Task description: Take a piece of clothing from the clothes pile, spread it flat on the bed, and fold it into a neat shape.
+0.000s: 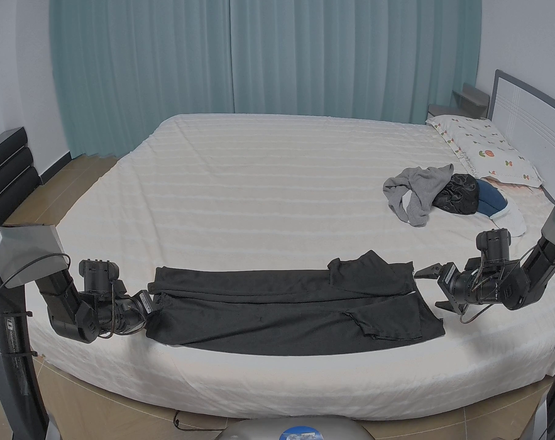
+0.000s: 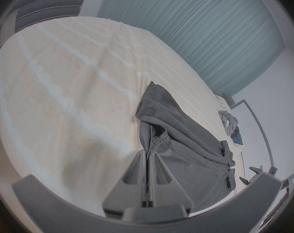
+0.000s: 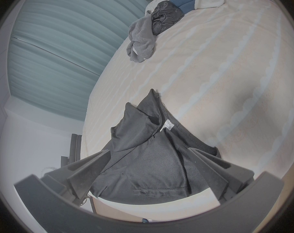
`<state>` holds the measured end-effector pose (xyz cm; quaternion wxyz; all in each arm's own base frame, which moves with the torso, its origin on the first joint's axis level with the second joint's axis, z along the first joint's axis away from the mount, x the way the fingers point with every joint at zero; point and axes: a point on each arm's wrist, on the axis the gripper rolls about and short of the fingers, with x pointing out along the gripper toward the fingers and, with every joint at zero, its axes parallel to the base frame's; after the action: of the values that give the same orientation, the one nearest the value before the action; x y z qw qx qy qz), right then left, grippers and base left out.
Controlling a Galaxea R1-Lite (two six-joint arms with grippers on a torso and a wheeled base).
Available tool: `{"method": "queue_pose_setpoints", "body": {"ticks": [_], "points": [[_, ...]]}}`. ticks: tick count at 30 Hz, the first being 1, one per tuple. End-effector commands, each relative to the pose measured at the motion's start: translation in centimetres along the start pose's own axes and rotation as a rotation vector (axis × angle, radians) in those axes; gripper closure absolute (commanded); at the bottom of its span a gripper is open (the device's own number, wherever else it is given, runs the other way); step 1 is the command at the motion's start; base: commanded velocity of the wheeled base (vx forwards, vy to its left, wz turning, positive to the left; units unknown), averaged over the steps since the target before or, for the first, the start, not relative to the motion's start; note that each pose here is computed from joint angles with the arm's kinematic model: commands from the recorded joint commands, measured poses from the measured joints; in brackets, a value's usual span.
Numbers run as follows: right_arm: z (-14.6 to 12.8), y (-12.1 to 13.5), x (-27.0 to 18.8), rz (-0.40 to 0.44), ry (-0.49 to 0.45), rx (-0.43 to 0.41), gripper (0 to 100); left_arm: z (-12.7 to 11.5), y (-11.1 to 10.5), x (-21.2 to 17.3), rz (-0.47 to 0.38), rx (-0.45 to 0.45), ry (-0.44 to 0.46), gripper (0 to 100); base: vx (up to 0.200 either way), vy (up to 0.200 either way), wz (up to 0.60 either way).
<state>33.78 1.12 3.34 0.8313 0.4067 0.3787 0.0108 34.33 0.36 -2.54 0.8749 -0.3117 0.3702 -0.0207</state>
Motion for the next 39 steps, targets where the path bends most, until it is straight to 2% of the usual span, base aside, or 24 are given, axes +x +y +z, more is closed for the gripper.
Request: {"method": "queue_pose_setpoints", "body": {"ticks": [1, 5, 16, 17, 24, 29, 32, 34, 39], "points": [[0.0, -0.1, 0.1, -0.001, 0.002, 0.001, 0, 0.4, 0.9, -0.3, 0.046, -0.02, -0.027, 100, 0.0, 0.0, 0.0], [0.0, -0.1, 0.1, -0.001, 0.002, 0.001, 0, 0.2, 1.5, -0.6, 0.084, -0.035, -0.036, 100, 0.0, 0.0, 0.0], [-0.1, -0.1, 0.1, -0.002, 0.003, 0.001, 0, -0.1, 1.5, -1.0, 0.085, -0.042, -0.028, 100, 0.0, 0.0, 0.0], [-0.1, -0.1, 0.1, -0.002, 0.003, 0.001, 0, -0.1, 1.5, -1.0, 0.084, -0.042, -0.029, 0, 0.0, 0.0, 0.0], [0.0, 0.0, 0.0, 0.001, 0.0, 0.0, 0, 0.9, 0.7, -2.1, 0.061, -0.056, -0.071, 0, 0.0, 0.0, 0.0], [0.0, 0.1, 0.1, 0.003, -0.001, -0.002, 0, 2.6, -0.8, -3.6, -0.003, -0.107, -0.133, 0, 0.0, 0.0, 0.0], [0.1, 0.1, 0.1, 0.005, -0.002, -0.003, 0, 2.7, -1.0, -3.5, -0.03, -0.103, -0.123, 0, 0.0, 0.0, 0.0], [0.1, 0.2, 0.1, 0.006, -0.002, -0.004, 0, 3.1, -1.3, -3.0, -0.079, -0.088, -0.106, 0, 0.0, 0.0, 0.0], [-0.2, 0.3, 0.2, 0.008, 0.007, -0.009, 0, 2.9, -1.5, -1.4, -0.094, -0.076, -0.082, 0, 0.0, 0.0, 0.0]]}}
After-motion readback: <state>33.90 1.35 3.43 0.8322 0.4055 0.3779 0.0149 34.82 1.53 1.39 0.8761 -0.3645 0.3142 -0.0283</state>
